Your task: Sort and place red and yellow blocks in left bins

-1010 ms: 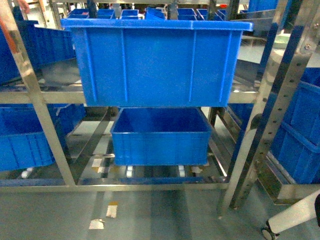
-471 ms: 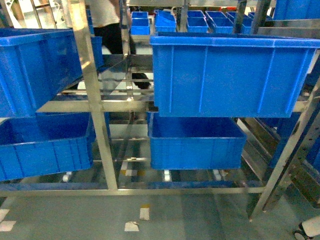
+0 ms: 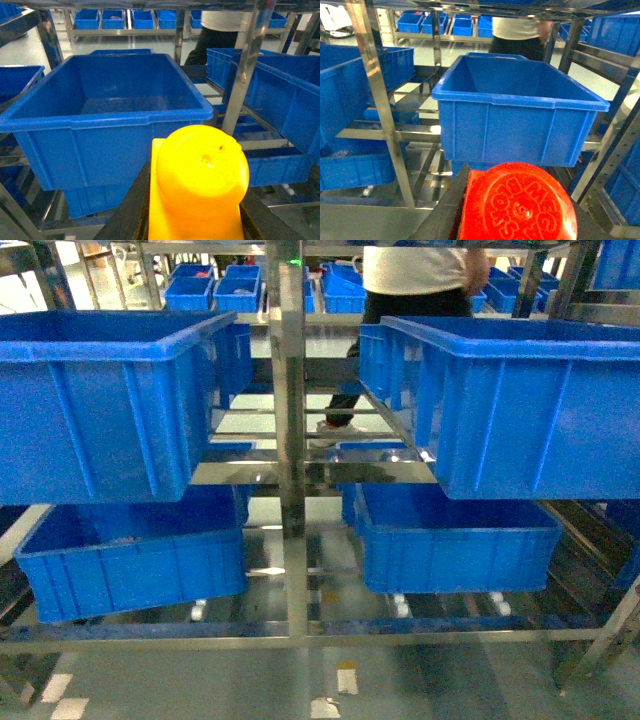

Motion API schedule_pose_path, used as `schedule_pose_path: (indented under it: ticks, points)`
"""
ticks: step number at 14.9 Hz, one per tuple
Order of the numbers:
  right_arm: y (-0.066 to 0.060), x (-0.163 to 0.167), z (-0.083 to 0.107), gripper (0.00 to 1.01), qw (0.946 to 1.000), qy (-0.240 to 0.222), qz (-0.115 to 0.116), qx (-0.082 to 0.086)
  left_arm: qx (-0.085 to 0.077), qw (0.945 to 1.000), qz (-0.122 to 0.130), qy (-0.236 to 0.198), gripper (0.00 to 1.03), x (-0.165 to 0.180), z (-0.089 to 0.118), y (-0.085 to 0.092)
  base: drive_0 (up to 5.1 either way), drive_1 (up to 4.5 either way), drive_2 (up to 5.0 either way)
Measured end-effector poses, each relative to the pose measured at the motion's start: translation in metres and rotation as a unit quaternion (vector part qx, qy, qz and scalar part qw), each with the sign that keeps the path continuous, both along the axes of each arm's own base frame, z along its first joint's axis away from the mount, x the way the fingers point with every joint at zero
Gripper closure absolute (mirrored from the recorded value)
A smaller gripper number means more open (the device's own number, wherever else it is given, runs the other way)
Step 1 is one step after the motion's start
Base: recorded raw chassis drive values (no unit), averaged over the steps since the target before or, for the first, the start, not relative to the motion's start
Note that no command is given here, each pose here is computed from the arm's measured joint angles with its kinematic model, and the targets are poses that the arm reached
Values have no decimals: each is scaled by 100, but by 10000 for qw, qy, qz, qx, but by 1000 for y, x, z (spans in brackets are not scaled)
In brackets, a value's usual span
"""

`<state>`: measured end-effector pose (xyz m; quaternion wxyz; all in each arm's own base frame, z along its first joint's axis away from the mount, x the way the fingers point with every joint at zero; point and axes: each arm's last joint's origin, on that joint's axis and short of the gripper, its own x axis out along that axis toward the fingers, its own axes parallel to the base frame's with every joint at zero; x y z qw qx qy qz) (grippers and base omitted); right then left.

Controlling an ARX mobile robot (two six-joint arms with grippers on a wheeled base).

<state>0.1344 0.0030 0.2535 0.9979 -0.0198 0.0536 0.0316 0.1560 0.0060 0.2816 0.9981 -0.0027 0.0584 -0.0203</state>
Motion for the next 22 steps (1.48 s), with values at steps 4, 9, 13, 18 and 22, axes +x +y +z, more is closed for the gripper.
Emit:
schedule_pose_path:
  ticks: [4, 9, 13, 18, 22]
  points:
    - [0, 0, 0, 73, 10000, 11, 15, 2, 2, 10000, 44, -23, 76, 0, 1, 1, -121, 87, 35]
    - [0, -1, 1, 73, 10000, -50, 17, 2, 3, 10000, 4, -40, 76, -1, 1, 0, -1, 164, -166]
    - [0, -1, 1, 73, 10000, -25, 15, 2, -1, 10000, 6, -11, 76, 0, 1, 0, -1, 411, -414]
    - [0, -1, 1, 73, 10000, -30, 17, 2, 2, 10000, 2, -29, 76, 0, 1, 0, 0, 413, -414]
    - [0, 1, -1, 73, 10000, 42, 15, 1, -2, 10000, -2, 29, 76, 1, -1, 0, -2, 68, -73]
